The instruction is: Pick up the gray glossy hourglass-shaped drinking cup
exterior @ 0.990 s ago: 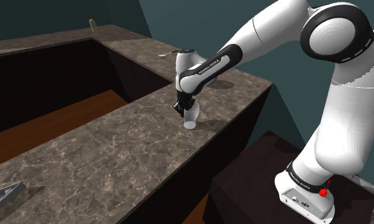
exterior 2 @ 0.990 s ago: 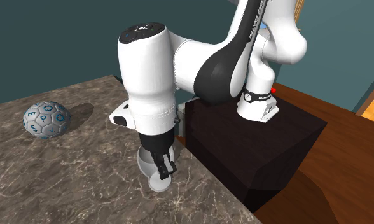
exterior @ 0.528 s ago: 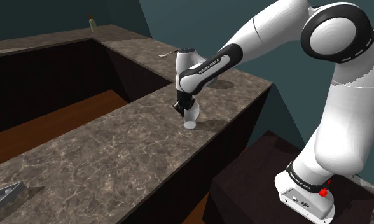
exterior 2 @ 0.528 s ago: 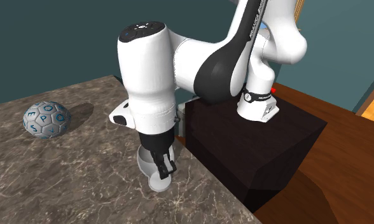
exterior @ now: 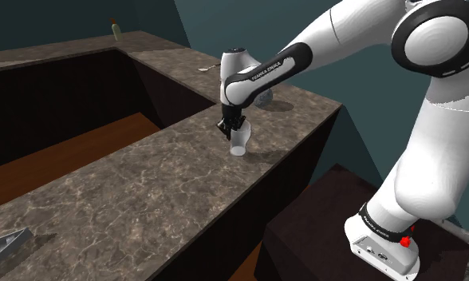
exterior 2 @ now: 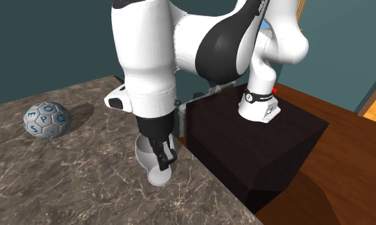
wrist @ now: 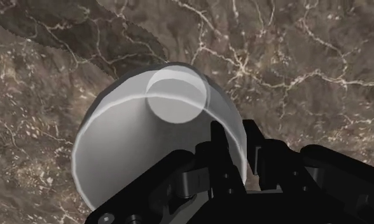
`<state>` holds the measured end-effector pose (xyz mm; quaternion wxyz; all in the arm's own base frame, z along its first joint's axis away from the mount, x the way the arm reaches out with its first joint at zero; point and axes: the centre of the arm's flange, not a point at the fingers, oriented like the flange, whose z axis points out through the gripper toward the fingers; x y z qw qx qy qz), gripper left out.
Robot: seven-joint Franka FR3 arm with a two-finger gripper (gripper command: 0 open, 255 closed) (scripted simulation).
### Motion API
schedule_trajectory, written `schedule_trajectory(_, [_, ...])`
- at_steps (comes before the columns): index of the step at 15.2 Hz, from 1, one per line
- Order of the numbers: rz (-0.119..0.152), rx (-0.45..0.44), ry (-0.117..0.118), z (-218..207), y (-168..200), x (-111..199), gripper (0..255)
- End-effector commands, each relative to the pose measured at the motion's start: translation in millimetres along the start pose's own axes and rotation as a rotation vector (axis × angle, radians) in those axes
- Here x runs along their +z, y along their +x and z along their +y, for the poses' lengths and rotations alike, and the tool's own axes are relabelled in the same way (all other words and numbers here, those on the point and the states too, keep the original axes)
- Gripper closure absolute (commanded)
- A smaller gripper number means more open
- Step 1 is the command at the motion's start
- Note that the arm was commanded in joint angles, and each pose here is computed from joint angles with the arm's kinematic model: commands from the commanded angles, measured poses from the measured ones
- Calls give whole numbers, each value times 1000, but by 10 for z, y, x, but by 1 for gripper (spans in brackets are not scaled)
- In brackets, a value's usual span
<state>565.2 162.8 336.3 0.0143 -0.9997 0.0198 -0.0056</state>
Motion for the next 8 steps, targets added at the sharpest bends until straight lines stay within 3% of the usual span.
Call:
schedule_trajectory(1, [0, 0, 0, -3, 10, -101, 255])
schedule_trajectory(8, [0, 0, 0, -11, 13, -373, 255])
